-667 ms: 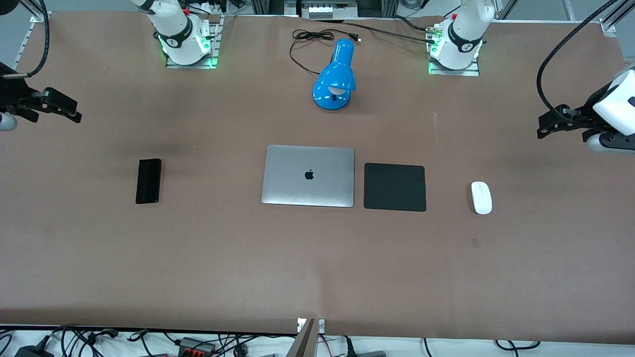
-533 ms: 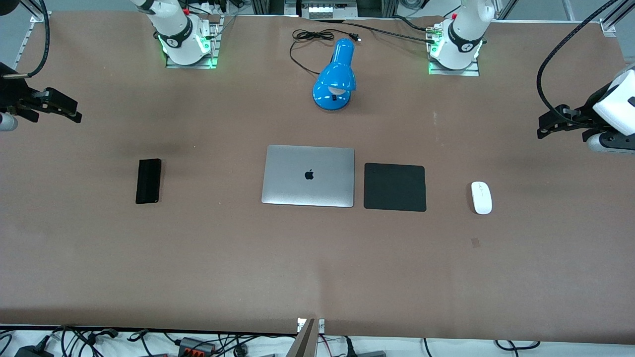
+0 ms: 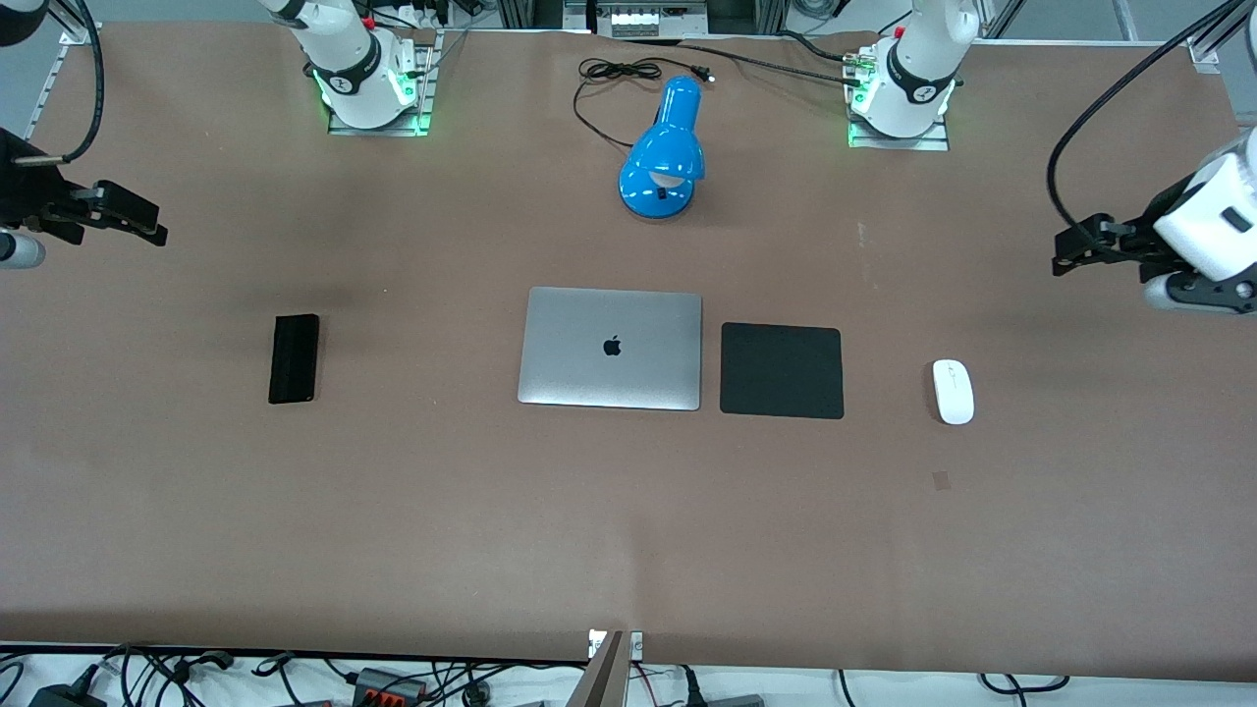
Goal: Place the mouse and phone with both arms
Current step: 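Reach the right gripper to the phone while the left gripper reaches the mouse, then grasp the black phone with the right gripper while the left grasps the mouse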
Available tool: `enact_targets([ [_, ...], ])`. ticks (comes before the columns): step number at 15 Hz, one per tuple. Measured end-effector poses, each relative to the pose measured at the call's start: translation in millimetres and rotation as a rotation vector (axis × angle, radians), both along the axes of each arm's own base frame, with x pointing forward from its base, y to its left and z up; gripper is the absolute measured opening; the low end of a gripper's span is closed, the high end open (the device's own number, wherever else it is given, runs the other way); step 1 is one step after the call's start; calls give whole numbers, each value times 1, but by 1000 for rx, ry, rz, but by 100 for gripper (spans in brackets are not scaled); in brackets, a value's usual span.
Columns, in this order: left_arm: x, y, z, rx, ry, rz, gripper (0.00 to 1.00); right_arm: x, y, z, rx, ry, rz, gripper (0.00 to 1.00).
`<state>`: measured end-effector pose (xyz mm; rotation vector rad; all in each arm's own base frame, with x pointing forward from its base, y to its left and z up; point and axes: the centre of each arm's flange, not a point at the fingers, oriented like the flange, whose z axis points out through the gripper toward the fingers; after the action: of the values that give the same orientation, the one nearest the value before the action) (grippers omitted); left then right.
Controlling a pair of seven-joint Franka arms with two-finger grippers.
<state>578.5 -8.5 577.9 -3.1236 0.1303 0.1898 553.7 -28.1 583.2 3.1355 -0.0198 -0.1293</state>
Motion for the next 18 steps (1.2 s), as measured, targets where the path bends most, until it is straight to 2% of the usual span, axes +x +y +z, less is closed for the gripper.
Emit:
enact_targets([
  [2,0,0,-10,0,43,1,100,4,-3,-9,0,16,-6,100],
  [3,1,1,-22,0,86,1,100,7,-5,-17,1,32,-9,100],
  [5,12,7,-61,-3,165,8,100,18,-7,-49,2,86,-11,100],
  [8,40,11,-135,-3,185,42,100,36,-7,-101,3,164,-10,100],
  [10,51,8,-188,0,150,75,100,47,-8,-130,1,184,-10,100],
  [13,50,4,-263,-7,23,93,100,61,-12,-176,-10,161,-10,100],
  [16,33,7,-318,-10,-93,92,100,57,-17,-226,-32,125,-1,100],
  [18,21,16,-349,-4,-127,93,100,48,-18,-256,-33,98,0,100],
])
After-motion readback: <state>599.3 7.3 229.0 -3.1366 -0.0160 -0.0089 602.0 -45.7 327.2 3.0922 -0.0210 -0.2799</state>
